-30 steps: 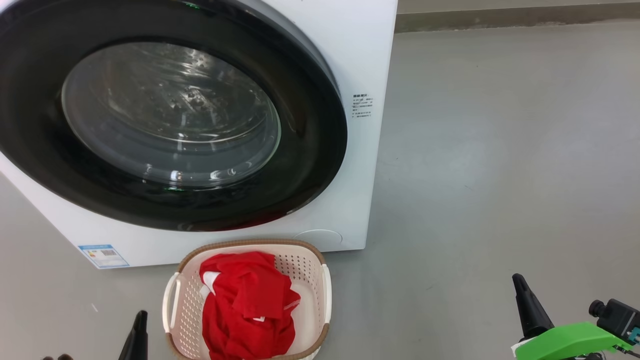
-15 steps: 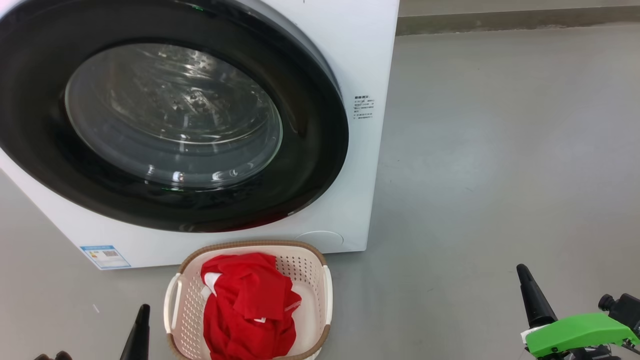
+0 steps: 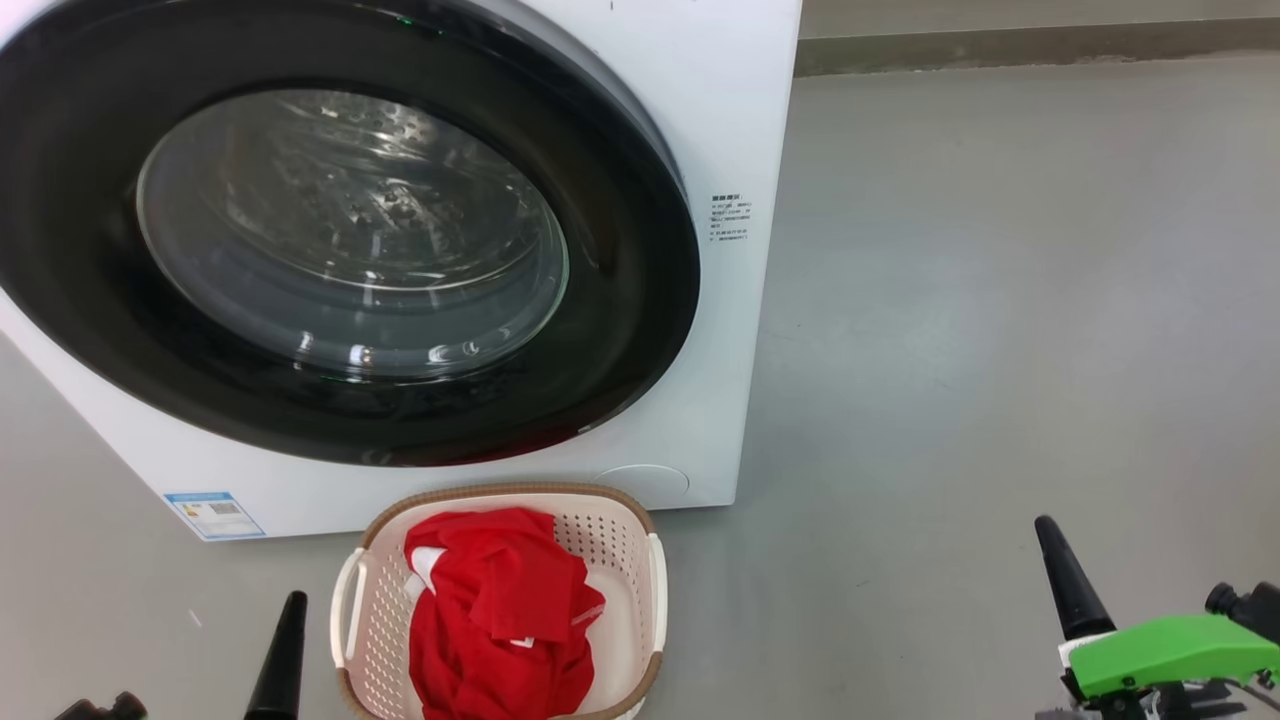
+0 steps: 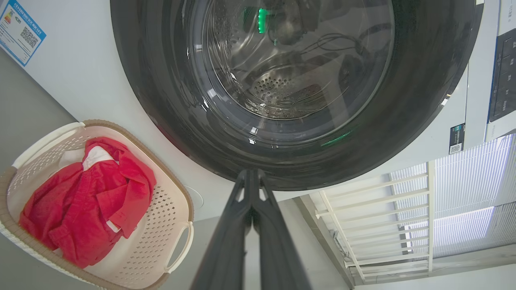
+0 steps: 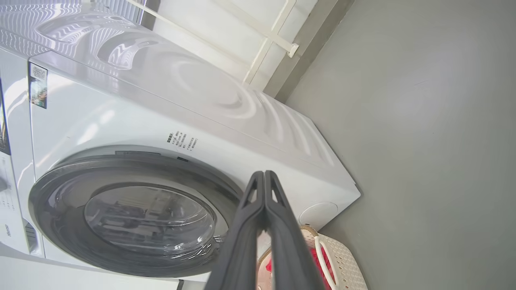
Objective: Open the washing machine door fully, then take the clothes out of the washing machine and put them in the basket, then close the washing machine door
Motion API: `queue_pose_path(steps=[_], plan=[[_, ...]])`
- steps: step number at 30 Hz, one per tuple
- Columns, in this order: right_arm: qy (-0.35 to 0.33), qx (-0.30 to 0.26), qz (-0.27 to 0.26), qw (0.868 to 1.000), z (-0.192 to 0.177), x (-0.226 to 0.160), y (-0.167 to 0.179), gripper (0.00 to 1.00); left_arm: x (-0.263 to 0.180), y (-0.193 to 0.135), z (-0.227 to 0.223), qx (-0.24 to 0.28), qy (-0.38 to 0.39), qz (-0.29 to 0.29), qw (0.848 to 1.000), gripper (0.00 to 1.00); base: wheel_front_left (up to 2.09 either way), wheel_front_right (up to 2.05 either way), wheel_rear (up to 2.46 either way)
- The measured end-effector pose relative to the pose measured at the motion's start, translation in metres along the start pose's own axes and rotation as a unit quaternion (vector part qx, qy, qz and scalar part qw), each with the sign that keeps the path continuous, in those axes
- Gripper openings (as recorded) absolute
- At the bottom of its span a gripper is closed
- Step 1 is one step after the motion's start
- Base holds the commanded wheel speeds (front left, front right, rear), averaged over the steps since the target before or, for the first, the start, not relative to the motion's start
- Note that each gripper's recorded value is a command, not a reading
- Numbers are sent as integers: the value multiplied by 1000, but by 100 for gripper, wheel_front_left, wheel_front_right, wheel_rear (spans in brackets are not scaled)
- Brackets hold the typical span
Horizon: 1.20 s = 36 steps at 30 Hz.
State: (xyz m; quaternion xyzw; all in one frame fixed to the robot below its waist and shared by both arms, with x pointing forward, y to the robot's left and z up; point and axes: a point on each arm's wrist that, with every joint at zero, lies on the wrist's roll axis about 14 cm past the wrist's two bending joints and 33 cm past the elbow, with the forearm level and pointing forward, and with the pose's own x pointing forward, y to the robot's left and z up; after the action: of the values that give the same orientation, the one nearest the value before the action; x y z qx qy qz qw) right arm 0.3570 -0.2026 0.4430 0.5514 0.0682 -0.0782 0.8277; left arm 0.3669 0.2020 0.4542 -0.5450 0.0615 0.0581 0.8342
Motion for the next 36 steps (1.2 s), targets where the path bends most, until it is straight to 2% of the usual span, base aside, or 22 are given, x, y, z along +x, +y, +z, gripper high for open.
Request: queue_pose_path(steps=[20,36], plan=[[-3,102,31,994,9,7,20,0,2,-15,-3,-108,10,-21,994,0,0,0,0],[6,188,54,981,12,9,32,0,5,-30,0,-190,16,-48,980,0,0,0,0]])
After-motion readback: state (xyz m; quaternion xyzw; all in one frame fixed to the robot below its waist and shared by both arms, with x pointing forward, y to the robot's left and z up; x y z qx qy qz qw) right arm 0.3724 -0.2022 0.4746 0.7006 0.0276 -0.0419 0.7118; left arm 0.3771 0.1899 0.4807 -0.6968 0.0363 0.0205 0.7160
